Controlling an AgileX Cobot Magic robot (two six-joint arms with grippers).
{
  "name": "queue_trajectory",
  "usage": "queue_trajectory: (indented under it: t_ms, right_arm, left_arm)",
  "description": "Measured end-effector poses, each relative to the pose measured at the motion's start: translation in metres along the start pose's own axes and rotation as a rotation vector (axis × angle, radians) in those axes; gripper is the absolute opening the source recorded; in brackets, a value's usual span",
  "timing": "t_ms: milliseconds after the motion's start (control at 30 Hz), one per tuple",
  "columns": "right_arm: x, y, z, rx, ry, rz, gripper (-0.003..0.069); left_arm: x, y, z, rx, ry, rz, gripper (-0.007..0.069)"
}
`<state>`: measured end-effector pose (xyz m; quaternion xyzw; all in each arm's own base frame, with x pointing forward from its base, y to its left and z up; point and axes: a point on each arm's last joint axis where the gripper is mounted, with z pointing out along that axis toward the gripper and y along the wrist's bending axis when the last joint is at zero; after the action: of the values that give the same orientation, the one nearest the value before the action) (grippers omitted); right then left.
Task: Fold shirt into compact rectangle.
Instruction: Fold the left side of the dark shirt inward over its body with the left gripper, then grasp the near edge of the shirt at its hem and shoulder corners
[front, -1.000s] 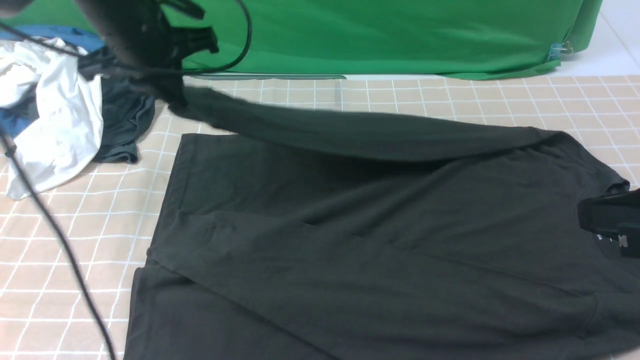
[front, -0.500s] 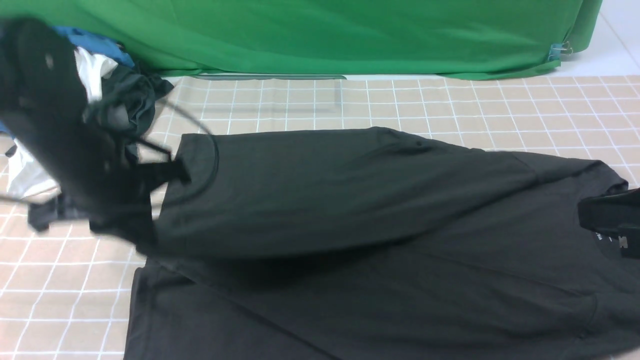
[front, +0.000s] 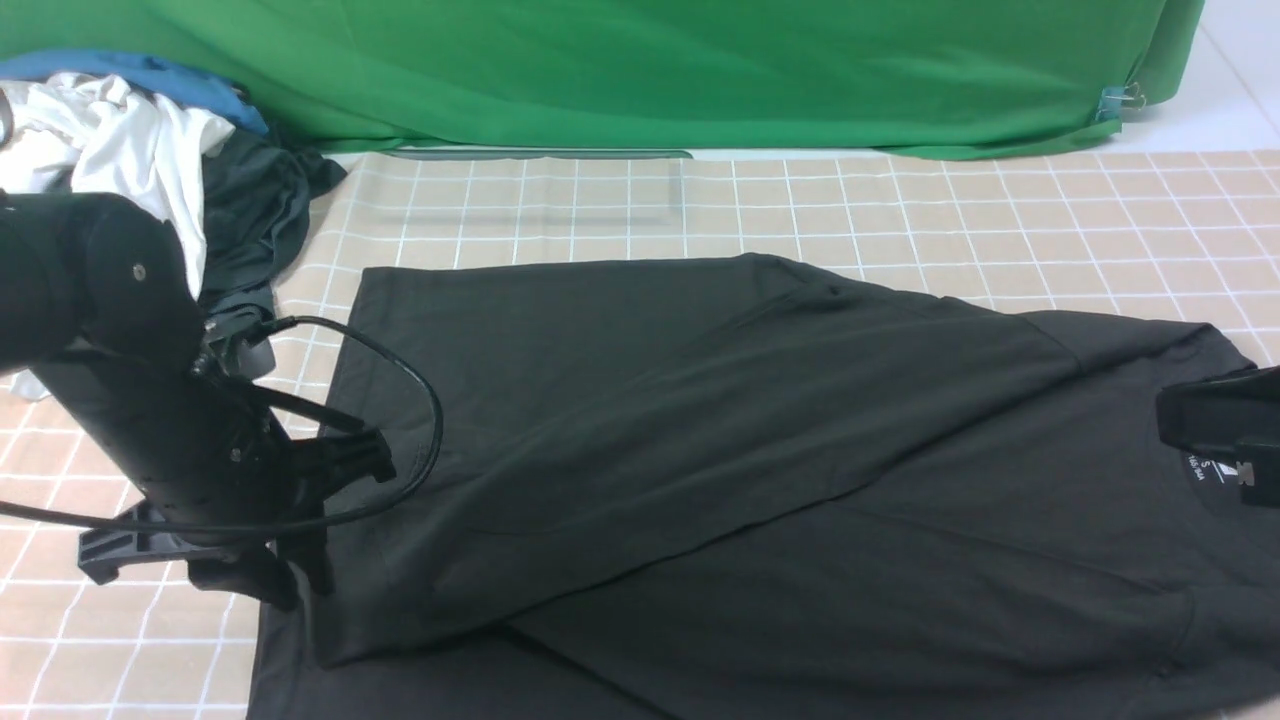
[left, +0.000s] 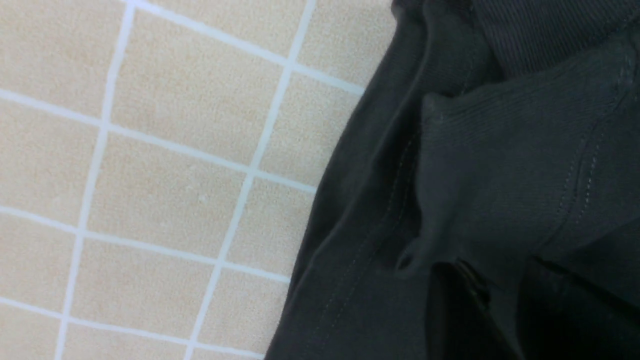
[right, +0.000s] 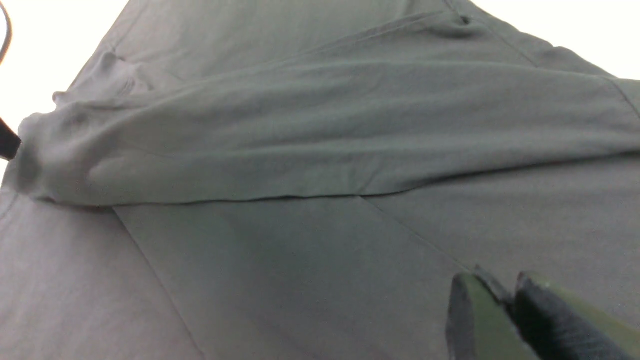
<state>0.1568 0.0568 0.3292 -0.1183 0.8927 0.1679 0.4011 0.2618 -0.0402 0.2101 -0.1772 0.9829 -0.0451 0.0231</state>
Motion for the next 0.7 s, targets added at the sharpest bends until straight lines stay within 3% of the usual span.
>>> queue_trajectory:
  t_ms: [133,267,500,700]
  right_arm:
    - [0.000,0.000,0.000,0.000,0.000,0.005,0.0144]
    - [-0.001,0.000,-0.001,0.001,0.019,0.044,0.0141]
    - [-0.024,-0.006,0.009,0.069,0.222,-0.001,0.0036]
    - [-0.045,-0.020,0.028,0.184,0.321,-0.015,0.0036]
  left_arm:
    - [-0.001,0.002,0.000,-0.022,-0.010,0.046,0.0295]
    - [-0.002,0.005,-0.004,-0.048,-0.046,0.092,0.0294]
    - [-0.022,-0.004,-0.053,0.026,-0.213,0.079,0.0041]
    - [-0.058,0.005,-0.084,0.056,-0.275,-0.016,0.0013]
